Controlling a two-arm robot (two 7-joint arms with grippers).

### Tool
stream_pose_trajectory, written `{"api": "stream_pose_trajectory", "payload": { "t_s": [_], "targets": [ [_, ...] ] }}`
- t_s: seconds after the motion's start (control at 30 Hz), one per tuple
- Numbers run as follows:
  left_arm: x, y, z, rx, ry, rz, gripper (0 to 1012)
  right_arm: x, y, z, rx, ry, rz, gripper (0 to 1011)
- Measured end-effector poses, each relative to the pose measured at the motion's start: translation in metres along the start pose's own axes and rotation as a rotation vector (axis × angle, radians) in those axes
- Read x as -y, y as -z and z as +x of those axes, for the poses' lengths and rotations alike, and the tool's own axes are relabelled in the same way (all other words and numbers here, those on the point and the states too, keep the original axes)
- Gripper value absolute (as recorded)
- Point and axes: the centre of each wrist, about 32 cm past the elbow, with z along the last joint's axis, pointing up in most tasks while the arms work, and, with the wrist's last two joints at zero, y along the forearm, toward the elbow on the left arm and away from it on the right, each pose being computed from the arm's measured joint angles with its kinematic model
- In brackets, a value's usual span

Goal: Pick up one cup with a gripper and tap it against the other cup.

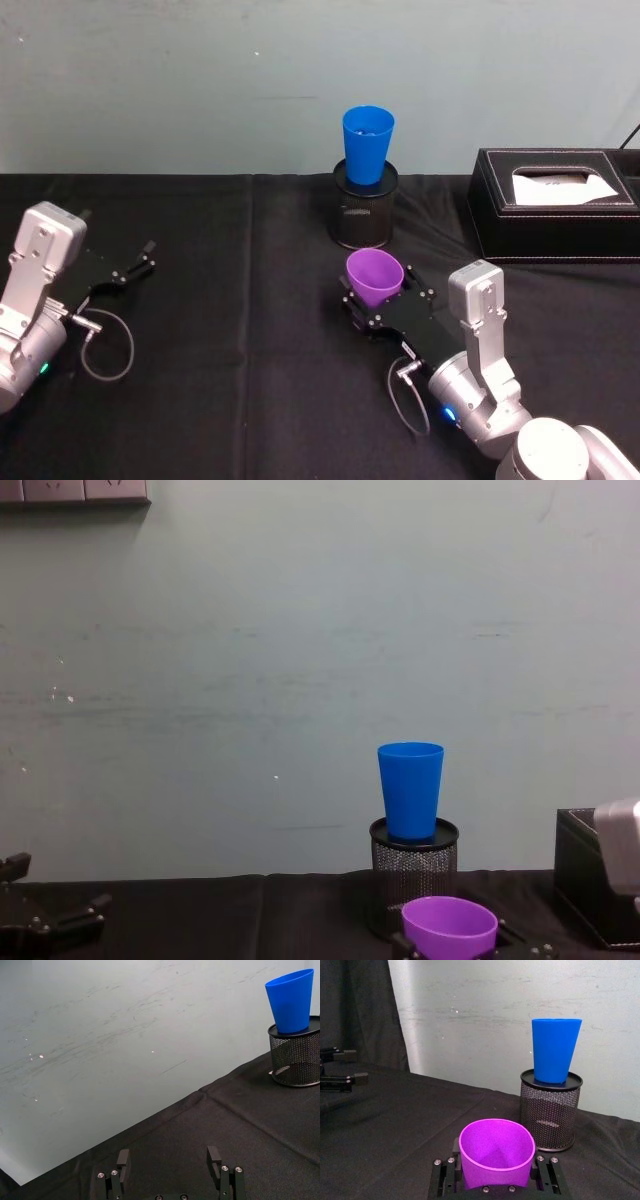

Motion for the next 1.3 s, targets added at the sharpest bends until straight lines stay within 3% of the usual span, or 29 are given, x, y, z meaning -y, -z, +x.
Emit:
{"api": "stream_pose_trajectory", "payload": {
  "t_s": [0.5,0.83,0.9,1.03,1.3],
  "targets": [
    [0.0000,0.0000,0.0000,0.000,0.000,0.000,1000,0.001,0.005,-0.001,-0.002,0.014,-0.004,724],
    [0.0000,0.0000,0.0000,0.000,0.000,0.000,1000,0.003,0.002,-0.002,-0.011,0.018,-0.012,948],
    [0.0000,0.0000,0.0000,0.000,0.000,0.000,1000,0.004,-0.002,-0.003,-0.012,0.018,-0.005,997],
    [0.0000,0.0000,0.0000,0.000,0.000,0.000,1000,0.006,-0.013,-0.004,-0.014,0.022,0.013,1002],
    [0.0000,0.0000,0.0000,0.000,0.000,0.000,1000,0.013,-0.054,-0.002,-0.016,0.073,0.051,1002]
  ]
}}
